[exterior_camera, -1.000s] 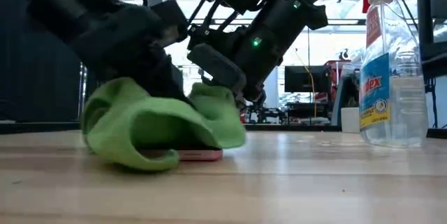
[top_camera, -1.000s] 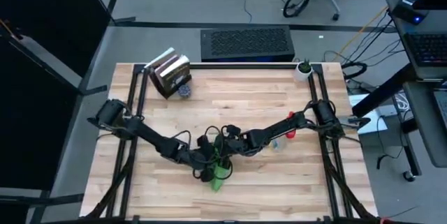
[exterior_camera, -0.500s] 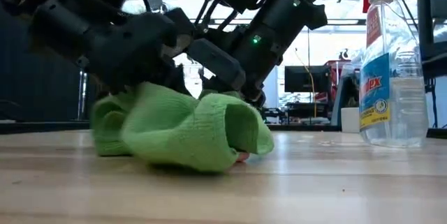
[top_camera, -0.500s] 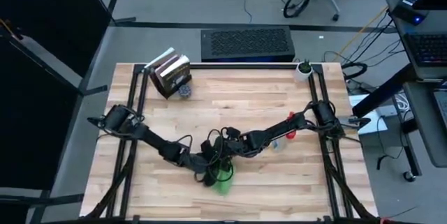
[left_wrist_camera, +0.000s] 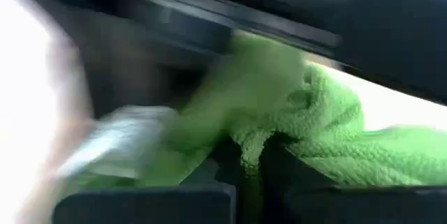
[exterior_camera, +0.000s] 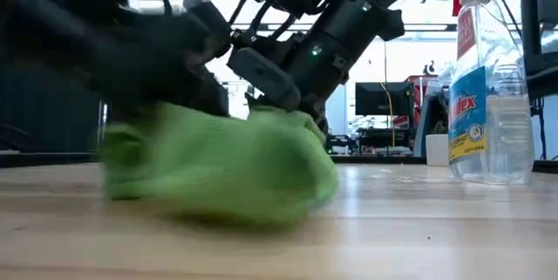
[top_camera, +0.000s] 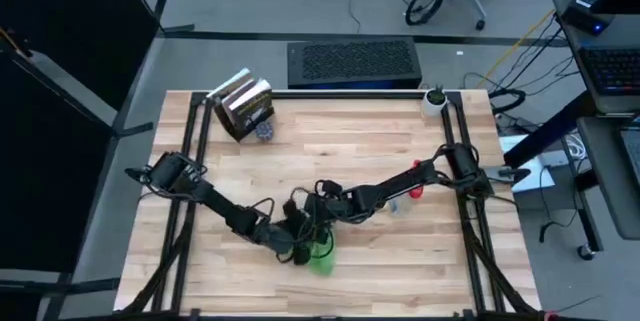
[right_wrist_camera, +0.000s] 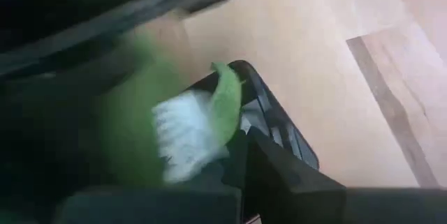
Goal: Apply microfiber cloth
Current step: Wipe the front of the pink cellphone with the green microfiber cloth
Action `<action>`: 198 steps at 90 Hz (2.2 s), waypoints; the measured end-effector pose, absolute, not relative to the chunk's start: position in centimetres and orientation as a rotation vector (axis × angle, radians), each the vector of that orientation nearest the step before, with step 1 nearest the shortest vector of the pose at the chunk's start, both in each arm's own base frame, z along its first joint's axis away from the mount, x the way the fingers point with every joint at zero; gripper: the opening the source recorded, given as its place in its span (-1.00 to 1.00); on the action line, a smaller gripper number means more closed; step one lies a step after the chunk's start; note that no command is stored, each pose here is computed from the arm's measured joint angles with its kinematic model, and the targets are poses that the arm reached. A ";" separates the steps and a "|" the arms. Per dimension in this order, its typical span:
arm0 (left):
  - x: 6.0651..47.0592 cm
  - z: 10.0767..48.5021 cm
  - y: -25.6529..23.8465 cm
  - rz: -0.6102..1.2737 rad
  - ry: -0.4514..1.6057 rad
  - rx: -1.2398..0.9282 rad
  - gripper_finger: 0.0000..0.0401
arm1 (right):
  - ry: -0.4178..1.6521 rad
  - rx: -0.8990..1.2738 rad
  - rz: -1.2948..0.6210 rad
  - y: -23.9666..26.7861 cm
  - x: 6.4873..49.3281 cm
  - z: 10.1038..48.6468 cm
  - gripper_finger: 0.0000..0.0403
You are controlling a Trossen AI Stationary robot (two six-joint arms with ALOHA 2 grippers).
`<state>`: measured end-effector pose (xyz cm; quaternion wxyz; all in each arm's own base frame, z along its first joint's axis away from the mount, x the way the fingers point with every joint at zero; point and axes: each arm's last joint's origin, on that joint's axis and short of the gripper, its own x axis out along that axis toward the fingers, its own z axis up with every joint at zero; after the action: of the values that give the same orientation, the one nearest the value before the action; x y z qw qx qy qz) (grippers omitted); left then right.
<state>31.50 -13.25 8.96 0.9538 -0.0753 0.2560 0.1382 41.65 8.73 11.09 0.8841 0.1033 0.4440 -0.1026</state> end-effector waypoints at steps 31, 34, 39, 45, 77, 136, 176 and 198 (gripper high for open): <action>32.1 8.1 -12.7 0.159 0.576 -0.168 -1.00 | 0.950 0.207 -0.218 8.6 41.4 11.0 -1.00; 32.0 8.0 -13.0 0.130 0.583 -0.174 -1.00 | 0.954 0.212 -0.215 8.5 41.4 11.0 -1.00; 31.9 8.0 -13.4 0.091 0.593 -0.178 -1.00 | 0.957 0.217 -0.210 8.5 41.4 11.0 -1.00; 31.7 8.0 -14.1 0.044 0.603 -0.168 -1.00 | 0.957 0.216 -0.205 8.5 41.4 11.0 -1.00; 30.2 9.4 -17.2 -0.229 0.655 -0.202 -1.00 | 0.951 0.214 -0.200 8.6 41.5 11.1 -1.00; 31.1 10.5 -14.1 0.136 0.547 -0.116 -1.00 | 0.916 0.223 -0.209 8.5 41.8 11.1 -1.00; 31.0 7.9 -16.3 -0.074 0.603 -0.208 -1.00 | 0.928 0.216 -0.203 8.4 41.7 11.1 -1.00; 29.8 8.5 -18.5 -0.266 0.624 -0.241 -1.00 | 0.928 0.208 -0.200 8.4 41.7 11.1 -1.00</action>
<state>29.83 -18.51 8.52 0.9359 -0.1178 0.3054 -0.1302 41.73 8.36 11.09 0.8842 0.1000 0.4461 -0.0961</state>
